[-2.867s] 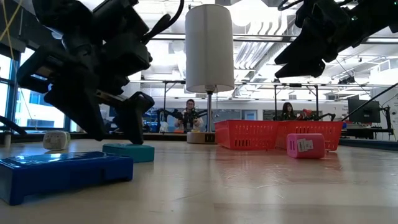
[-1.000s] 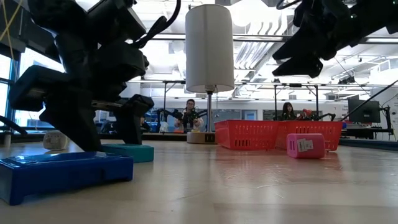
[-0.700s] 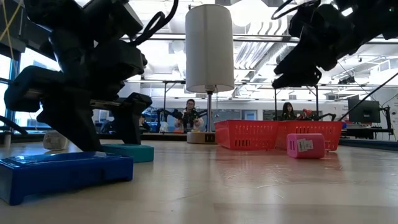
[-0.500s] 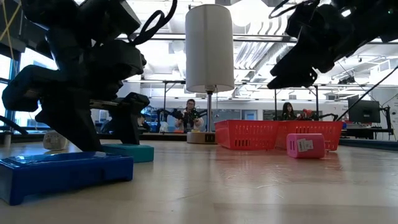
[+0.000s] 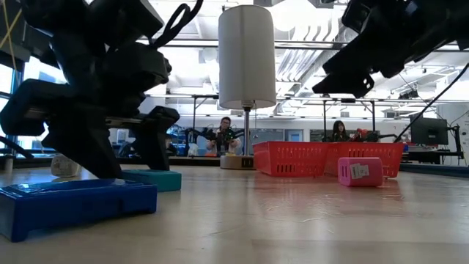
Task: Pick & Place Office items
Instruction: Put the light blue timer into the left red bin
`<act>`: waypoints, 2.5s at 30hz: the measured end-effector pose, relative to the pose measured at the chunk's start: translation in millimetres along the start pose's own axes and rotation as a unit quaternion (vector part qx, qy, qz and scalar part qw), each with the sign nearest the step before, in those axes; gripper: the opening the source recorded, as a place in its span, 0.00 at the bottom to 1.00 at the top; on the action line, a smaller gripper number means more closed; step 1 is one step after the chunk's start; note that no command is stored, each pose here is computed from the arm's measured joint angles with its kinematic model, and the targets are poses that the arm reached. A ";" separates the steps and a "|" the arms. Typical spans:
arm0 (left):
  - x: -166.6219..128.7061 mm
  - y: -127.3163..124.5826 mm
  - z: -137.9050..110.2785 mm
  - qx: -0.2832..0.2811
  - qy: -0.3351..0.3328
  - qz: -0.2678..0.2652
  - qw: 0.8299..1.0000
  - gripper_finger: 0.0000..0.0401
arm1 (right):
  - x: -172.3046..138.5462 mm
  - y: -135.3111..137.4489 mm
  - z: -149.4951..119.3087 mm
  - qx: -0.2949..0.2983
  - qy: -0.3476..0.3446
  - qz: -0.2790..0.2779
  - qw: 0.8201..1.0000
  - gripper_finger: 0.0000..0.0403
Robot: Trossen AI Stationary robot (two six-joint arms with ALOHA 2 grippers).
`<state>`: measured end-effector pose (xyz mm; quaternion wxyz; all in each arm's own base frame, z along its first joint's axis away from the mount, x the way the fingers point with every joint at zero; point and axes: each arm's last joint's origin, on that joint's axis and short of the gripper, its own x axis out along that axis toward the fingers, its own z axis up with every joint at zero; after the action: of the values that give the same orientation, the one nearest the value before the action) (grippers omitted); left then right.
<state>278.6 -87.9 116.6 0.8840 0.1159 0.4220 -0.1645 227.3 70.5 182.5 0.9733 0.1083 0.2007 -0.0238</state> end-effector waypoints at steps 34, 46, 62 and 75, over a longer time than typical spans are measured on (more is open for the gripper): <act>37.3 -10.9 -12.0 -0.032 -0.021 -0.028 0.999 0.75 | -6.6 22.3 1.8 0.014 -0.020 0.094 0.995 0.68; 34.3 -17.1 -34.3 -0.031 -0.043 -0.027 0.998 0.75 | -7.4 22.5 11.8 0.035 -0.074 0.080 0.993 0.68; 33.1 -18.2 -39.9 -0.015 -0.052 -0.023 0.998 0.75 | -10.3 25.9 22.7 0.053 -0.127 0.102 0.985 0.68; 42.0 -19.0 -48.2 -0.012 -0.101 -0.028 0.994 0.75 | -11.0 26.3 24.7 0.058 -0.137 0.104 0.983 0.68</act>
<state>261.8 -96.9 52.6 0.9185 0.0766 0.3354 -0.1949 229.1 90.7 214.3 0.9808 0.1811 0.0513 0.0517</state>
